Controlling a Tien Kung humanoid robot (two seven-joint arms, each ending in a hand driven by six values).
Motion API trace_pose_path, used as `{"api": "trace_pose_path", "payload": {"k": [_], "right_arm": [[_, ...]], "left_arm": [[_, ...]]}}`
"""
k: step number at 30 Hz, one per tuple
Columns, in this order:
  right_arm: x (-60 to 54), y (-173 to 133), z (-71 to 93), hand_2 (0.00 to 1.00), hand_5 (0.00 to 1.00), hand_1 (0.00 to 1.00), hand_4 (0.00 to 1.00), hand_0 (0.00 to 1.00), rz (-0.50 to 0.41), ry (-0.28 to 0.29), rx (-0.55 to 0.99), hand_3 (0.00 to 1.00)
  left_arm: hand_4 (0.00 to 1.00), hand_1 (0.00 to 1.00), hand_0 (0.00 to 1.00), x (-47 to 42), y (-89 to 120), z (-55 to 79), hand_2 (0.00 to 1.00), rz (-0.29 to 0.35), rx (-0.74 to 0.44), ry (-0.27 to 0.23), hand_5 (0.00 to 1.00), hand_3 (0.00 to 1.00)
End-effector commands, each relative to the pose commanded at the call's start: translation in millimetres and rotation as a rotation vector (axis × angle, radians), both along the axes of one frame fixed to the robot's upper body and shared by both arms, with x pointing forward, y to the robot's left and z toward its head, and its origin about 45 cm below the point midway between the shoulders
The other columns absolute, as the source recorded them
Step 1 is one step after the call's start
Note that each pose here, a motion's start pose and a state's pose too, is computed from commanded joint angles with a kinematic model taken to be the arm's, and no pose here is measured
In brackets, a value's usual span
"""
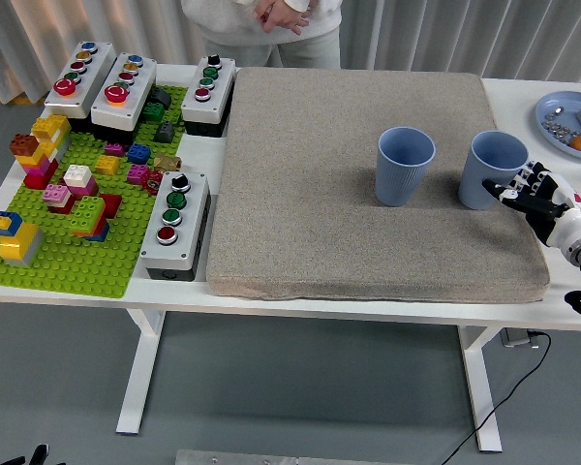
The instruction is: Pick cup pour cup place
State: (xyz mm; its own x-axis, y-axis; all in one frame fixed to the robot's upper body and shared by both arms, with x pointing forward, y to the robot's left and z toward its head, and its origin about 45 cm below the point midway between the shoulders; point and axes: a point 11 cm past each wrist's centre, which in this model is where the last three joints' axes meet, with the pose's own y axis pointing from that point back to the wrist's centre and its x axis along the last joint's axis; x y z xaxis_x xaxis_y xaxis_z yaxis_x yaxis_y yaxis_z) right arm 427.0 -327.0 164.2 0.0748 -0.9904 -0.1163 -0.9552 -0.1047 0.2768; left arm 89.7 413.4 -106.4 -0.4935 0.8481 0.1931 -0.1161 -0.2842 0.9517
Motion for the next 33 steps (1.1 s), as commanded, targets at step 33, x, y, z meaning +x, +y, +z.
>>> {"api": "trace_pose_path", "payload": {"k": [33], "right_arm": [[2.6,1.6,-0.4,0.921,0.312,0.877,0.816,0.936,-0.005,0.0,0.007,0.92]], "left_arm": [[0.489,0.711,0.689,2.0,-0.9,0.1,0.74,-0.003,-0.001,-0.004,0.998,0.655]]}}
